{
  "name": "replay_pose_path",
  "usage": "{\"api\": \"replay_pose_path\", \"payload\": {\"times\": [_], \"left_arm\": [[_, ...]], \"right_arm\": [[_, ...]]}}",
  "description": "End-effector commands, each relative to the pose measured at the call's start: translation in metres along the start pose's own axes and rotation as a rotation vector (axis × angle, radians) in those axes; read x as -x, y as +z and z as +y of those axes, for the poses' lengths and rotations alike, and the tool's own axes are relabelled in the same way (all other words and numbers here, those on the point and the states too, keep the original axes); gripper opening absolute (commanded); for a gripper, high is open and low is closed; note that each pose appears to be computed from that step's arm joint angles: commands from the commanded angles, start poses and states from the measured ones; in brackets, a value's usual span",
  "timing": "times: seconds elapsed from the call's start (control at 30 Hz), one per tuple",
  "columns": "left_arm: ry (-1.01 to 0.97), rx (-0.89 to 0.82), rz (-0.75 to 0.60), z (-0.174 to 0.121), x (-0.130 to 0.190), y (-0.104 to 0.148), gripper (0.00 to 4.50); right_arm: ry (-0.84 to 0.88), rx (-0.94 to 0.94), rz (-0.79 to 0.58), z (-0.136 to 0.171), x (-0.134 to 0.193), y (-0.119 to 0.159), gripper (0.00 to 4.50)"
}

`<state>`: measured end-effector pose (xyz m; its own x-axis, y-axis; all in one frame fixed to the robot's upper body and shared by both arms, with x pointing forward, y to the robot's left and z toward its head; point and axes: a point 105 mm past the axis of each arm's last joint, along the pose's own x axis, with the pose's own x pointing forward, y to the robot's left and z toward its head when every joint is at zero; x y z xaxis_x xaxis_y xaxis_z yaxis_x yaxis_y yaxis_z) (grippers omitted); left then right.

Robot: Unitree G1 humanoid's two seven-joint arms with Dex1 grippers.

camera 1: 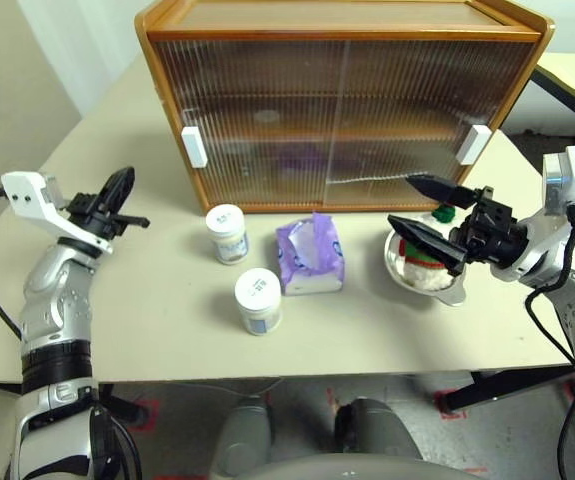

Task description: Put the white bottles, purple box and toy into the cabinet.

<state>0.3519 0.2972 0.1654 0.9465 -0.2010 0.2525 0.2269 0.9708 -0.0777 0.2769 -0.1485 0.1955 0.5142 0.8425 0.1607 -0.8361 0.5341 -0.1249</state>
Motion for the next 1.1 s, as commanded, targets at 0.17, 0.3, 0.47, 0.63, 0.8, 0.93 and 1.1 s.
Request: {"api": "replay_pose_path", "payload": {"times": [0.17, 0.3, 0.47, 0.63, 0.8, 0.93, 1.1], "left_arm": [[-0.115, 0.036, 0.01, -0.029, -0.027, 0.014, 0.03], [-0.161, 0.045, 0.017, -0.041, -0.041, 0.014, 0.03], [-0.185, 0.044, 0.007, -0.046, -0.051, 0.016, 0.03], [-0.204, 0.044, 0.014, -0.05, -0.052, 0.013, 0.03], [-0.222, 0.047, 0.029, -0.054, -0.048, 0.008, 0.03], [-0.211, 0.053, 0.038, -0.053, -0.042, 0.005, 0.03], [-0.193, 0.058, 0.047, -0.05, -0.035, 0.001, 0.03]], "right_arm": [[-0.022, 0.007, -0.001, -0.003, 0.003, -0.003, 4.5], [-0.038, 0.005, -0.009, -0.003, 0.003, -0.004, 4.5], [-0.046, 0.006, -0.012, -0.003, 0.003, -0.003, 4.5], [-0.062, 0.01, -0.022, -0.005, 0.004, 0.0, 4.5], [-0.073, 0.011, -0.028, -0.006, 0.005, 0.001, 4.5], [-0.076, 0.01, -0.029, -0.006, 0.005, 0.001, 4.5], [-0.079, 0.011, -0.027, -0.007, 0.006, 0.001, 4.5]]}}
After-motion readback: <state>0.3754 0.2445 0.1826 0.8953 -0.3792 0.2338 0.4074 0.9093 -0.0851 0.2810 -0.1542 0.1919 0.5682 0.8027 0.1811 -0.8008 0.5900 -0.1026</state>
